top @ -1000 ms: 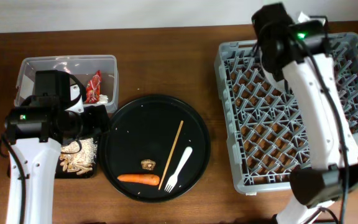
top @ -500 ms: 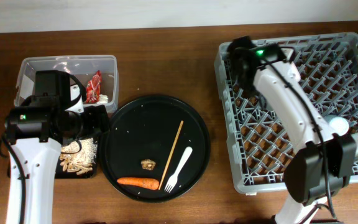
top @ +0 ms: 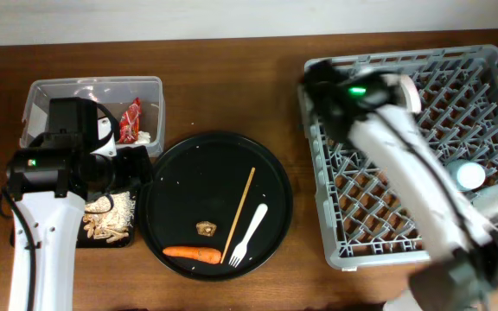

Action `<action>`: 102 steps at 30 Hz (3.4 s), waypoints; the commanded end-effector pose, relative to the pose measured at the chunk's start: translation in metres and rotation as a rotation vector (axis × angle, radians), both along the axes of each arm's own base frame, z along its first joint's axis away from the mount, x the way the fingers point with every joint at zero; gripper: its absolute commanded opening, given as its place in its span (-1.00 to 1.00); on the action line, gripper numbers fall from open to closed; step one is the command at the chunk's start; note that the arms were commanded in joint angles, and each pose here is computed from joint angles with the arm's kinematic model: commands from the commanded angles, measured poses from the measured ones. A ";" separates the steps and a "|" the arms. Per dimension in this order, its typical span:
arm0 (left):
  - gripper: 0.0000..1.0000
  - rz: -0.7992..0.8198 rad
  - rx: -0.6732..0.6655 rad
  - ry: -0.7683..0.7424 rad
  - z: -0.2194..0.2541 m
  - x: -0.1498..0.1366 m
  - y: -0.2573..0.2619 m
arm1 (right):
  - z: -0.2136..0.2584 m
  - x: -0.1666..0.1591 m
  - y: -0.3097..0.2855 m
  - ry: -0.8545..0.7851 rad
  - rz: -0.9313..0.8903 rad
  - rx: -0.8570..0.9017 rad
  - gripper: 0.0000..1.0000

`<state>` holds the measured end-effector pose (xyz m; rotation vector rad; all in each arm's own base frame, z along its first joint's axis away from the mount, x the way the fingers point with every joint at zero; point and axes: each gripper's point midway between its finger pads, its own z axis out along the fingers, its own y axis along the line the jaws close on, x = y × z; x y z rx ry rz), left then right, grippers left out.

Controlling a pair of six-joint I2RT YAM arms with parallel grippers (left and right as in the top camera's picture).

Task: Sort waste into correct bins and load items into the dishwasher rack
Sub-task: 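Place the plate upright in the rack with the right gripper, then grasp the white plastic fork with the right gripper and place it in the rack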

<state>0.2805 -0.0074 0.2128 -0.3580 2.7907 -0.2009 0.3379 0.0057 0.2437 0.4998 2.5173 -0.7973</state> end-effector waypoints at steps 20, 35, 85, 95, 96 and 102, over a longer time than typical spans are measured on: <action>0.74 0.007 0.011 0.003 0.000 0.000 0.003 | -0.062 0.063 -0.043 0.054 0.295 0.875 -0.84; 0.92 0.007 0.010 0.019 -0.002 -0.004 0.003 | -0.028 0.022 -0.061 0.091 0.232 0.649 -0.72; 0.94 0.049 0.044 0.135 -0.035 0.010 0.012 | -0.246 -0.140 0.269 0.578 0.159 0.669 -0.32; 0.94 0.049 0.044 0.140 -0.036 0.009 0.012 | -0.245 -0.127 0.262 0.531 0.164 0.665 -0.86; 0.94 0.048 0.044 0.140 -0.036 0.009 0.012 | -0.241 -0.122 0.260 0.524 0.163 0.662 -0.86; 0.95 0.048 0.044 0.139 -0.036 0.009 0.012 | -0.185 -0.073 0.226 0.458 0.230 0.600 -0.92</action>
